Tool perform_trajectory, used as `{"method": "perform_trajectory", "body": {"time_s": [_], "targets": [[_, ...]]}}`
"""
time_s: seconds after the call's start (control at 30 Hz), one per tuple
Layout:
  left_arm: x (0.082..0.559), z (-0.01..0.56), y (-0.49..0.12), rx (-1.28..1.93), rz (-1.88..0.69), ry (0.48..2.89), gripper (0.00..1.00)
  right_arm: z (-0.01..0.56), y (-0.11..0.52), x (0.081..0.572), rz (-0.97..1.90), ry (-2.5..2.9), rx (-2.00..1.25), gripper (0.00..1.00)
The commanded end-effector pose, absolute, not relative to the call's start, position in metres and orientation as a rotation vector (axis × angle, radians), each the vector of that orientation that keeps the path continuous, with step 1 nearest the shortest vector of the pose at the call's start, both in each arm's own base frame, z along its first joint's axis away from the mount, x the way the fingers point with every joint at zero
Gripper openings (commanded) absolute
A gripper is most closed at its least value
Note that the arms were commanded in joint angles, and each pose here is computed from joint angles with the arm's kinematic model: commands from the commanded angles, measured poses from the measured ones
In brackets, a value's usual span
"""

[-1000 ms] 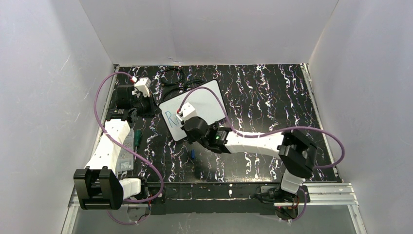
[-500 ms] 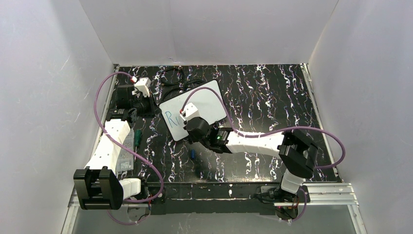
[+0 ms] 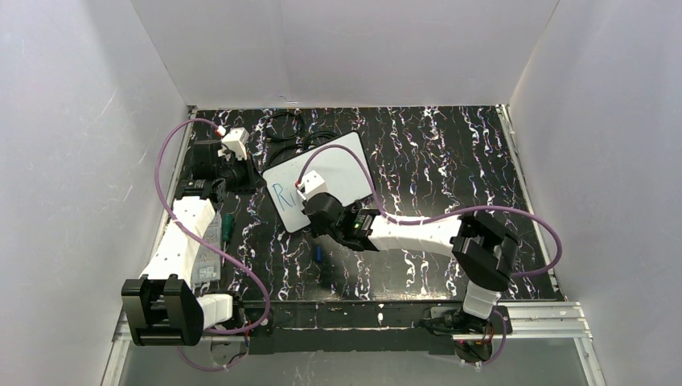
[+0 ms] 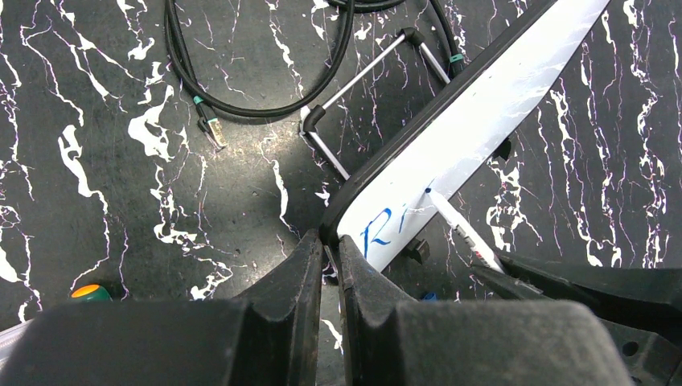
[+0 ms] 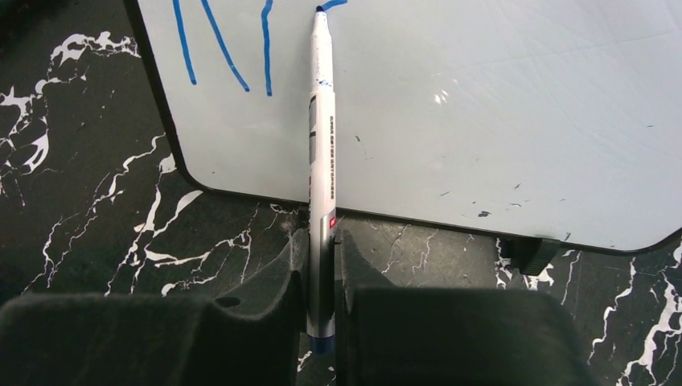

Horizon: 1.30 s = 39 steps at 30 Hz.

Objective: Write a sentence on the whiteboard

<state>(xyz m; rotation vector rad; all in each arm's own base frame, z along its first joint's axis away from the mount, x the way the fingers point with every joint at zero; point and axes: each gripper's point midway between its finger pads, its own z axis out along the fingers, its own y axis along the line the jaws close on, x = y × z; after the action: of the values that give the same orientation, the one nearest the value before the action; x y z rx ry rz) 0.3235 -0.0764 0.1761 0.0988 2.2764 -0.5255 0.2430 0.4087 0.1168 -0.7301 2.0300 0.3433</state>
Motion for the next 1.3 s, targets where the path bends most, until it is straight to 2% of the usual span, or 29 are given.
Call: {"method": "perform_trajectory", "body": {"time_s": [0.0,0.57,1.07,1.27], "targets": [[0.321,0.184,-0.076,0.123,-0.516,2.245,0.00,0.121,0.418,0.244,0.381,2.028,-0.728,0.01],[0.321,0.184,-0.076,0.122,-0.518,2.245,0.00,0.099,0.386,0.236,0.287,2.105,-0.692,0.01],[0.321,0.184,-0.076,0.122,-0.516,2.244,0.00,0.081,0.399,0.213,0.370,2.137,-0.786,0.01],[0.321,0.183,-0.076,0.122,-0.516,2.246,0.00,0.093,0.400,0.214,0.370,2.106,-0.765,0.01]]}}
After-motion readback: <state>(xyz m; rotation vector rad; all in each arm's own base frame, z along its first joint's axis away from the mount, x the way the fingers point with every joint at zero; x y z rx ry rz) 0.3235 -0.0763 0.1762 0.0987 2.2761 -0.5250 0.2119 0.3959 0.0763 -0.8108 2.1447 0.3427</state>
